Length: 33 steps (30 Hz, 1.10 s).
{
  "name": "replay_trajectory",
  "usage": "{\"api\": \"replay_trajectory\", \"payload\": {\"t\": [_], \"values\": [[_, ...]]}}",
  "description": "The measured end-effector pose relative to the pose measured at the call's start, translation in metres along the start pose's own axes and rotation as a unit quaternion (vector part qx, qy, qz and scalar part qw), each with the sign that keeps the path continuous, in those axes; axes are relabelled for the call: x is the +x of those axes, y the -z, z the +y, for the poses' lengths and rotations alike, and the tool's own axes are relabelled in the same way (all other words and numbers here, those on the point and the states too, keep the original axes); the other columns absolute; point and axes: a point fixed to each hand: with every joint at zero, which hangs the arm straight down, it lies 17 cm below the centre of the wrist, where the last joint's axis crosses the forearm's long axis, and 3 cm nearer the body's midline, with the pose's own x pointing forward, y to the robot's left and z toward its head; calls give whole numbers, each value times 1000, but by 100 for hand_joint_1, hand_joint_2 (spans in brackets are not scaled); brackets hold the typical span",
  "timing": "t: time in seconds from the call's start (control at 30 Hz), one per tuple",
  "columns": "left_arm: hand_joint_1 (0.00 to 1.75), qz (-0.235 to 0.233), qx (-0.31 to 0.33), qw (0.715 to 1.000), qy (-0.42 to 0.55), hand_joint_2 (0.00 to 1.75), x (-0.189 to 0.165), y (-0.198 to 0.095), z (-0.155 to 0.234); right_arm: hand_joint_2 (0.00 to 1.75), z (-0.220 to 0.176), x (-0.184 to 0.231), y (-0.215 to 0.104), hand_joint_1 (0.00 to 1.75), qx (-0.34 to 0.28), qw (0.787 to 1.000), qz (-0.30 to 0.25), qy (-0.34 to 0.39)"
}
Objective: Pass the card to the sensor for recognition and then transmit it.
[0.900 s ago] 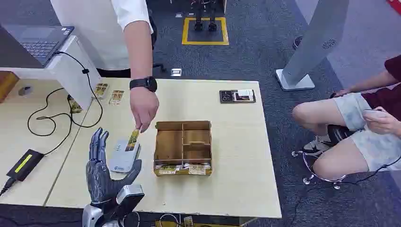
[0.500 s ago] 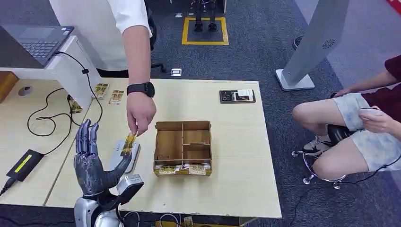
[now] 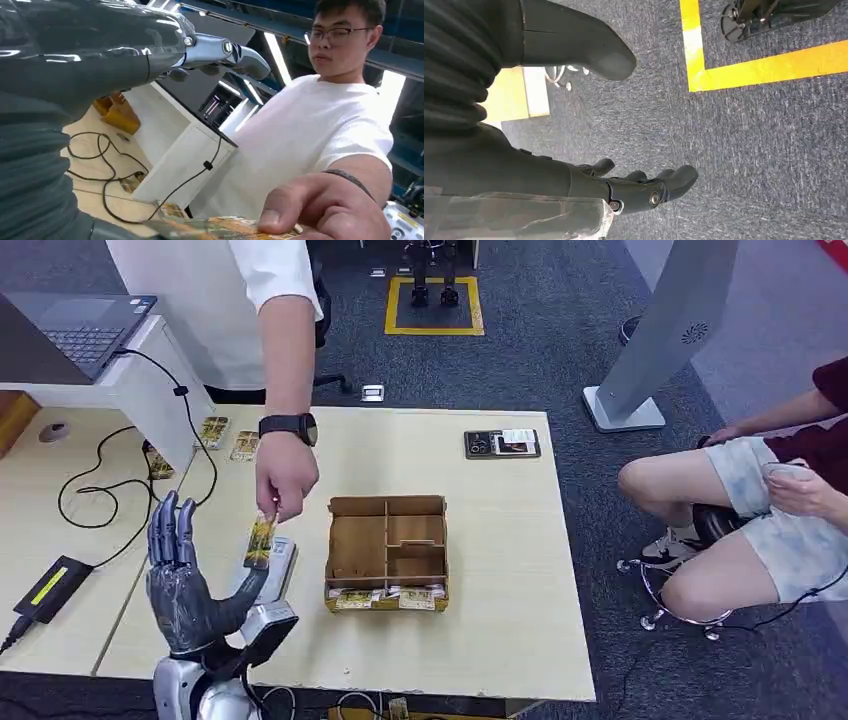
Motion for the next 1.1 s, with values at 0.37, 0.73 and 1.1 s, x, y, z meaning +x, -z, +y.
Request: {"api": "replay_trajectory", "payload": {"t": [0.37, 0.73, 1.1], "values": [[175, -13, 18, 999, -36, 175, 9, 0, 5, 175, -1, 1, 0, 0, 0, 1000, -3, -5], [175, -42, 19, 998, -32, 175, 18, -1, 5, 175, -3, 2, 1, 0, -2, 1000, -4, -8], [175, -43, 16, 999, -21, 175, 16, -2, 5, 175, -2, 3, 1, 0, 0, 1000, -5, -10]]}}
